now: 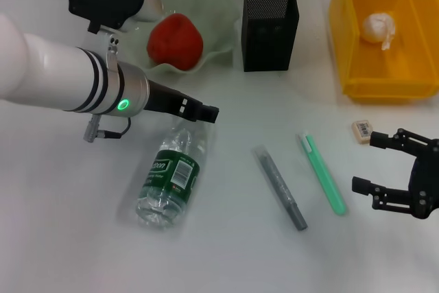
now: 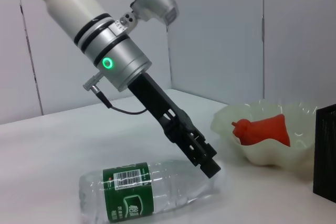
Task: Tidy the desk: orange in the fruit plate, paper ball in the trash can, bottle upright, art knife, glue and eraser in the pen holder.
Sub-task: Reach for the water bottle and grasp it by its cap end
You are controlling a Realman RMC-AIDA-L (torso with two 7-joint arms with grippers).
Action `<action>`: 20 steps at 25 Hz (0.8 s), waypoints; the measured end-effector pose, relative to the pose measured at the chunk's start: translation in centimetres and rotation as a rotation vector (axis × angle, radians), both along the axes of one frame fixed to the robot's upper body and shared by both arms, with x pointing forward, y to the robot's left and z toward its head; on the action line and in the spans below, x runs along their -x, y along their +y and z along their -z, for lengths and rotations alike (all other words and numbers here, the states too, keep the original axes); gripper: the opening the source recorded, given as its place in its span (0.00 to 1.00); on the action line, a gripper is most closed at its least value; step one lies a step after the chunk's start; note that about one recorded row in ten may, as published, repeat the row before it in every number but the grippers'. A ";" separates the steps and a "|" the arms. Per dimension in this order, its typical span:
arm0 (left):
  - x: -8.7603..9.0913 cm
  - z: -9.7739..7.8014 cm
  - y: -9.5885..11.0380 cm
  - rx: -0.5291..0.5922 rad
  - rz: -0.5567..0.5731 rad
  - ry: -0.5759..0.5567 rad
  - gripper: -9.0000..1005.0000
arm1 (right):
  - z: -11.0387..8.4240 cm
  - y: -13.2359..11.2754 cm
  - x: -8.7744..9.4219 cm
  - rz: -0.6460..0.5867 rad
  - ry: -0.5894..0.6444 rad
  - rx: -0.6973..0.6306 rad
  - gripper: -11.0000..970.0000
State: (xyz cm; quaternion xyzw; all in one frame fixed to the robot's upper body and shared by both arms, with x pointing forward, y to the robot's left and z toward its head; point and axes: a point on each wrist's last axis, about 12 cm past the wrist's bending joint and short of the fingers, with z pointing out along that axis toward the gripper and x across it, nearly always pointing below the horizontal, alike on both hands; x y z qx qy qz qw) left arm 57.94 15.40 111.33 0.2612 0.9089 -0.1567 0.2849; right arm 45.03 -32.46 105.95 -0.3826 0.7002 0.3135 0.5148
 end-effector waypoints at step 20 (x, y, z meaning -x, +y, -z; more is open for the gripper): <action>-0.6 1.6 -0.6 -0.045 0.023 0.012 0.75 | 0.2 0.4 -0.5 -0.003 0.024 -0.005 0.87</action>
